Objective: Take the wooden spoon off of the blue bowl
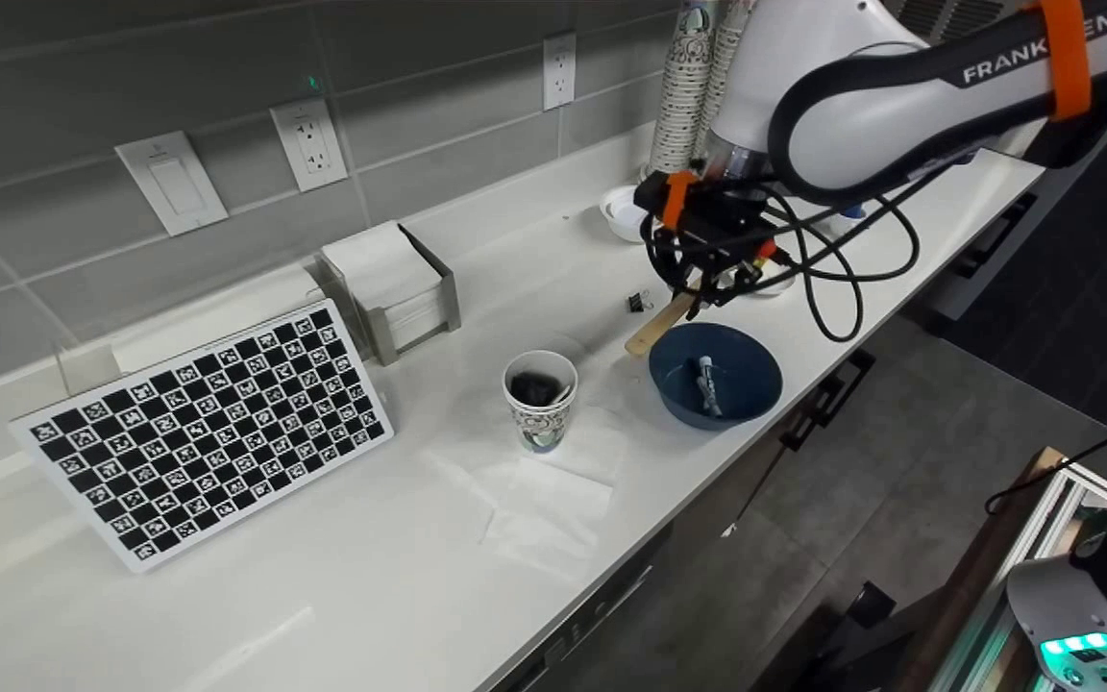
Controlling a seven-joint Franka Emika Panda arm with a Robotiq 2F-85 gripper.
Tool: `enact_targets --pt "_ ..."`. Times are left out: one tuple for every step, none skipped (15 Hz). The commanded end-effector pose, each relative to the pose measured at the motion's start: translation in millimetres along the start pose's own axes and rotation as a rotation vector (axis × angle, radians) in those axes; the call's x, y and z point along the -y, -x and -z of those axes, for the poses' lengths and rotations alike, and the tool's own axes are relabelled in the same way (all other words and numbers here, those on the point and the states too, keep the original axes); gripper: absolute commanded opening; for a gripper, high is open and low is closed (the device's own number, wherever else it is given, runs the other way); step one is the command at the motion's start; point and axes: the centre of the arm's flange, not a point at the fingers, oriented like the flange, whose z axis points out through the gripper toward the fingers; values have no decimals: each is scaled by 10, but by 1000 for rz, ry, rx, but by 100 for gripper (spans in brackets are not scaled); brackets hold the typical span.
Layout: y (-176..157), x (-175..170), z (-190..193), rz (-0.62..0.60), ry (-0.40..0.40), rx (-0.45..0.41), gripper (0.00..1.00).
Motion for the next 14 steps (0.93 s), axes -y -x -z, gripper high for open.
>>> enact_targets --pt "-5 87 22 -7 15 4 24" --pt "-11 159 37 -9 27 7 24" --pt "-14 206 36 -10 33 9 24" --pt "-14 233 26 -10 36 10 24" --pt "-14 245 15 -10 40 11 6" --pt "-120 335 -9 -65 30 16 6" --pt "-289 386 -30 -119 29 19 6" --pt "-479 403 -58 -179 32 24 6" --pt "-750 368 -99 -237 35 25 6" --pt "-990 309 -153 -286 39 21 6" --pt "-1244 259 -200 -335 42 8 6" --pt "-1540 163 -307 -388 53 -8 6" --pt "-1794 74 -391 -442 60 -24 6" --pt "-2027 -20 -475 -495 63 -35 6"
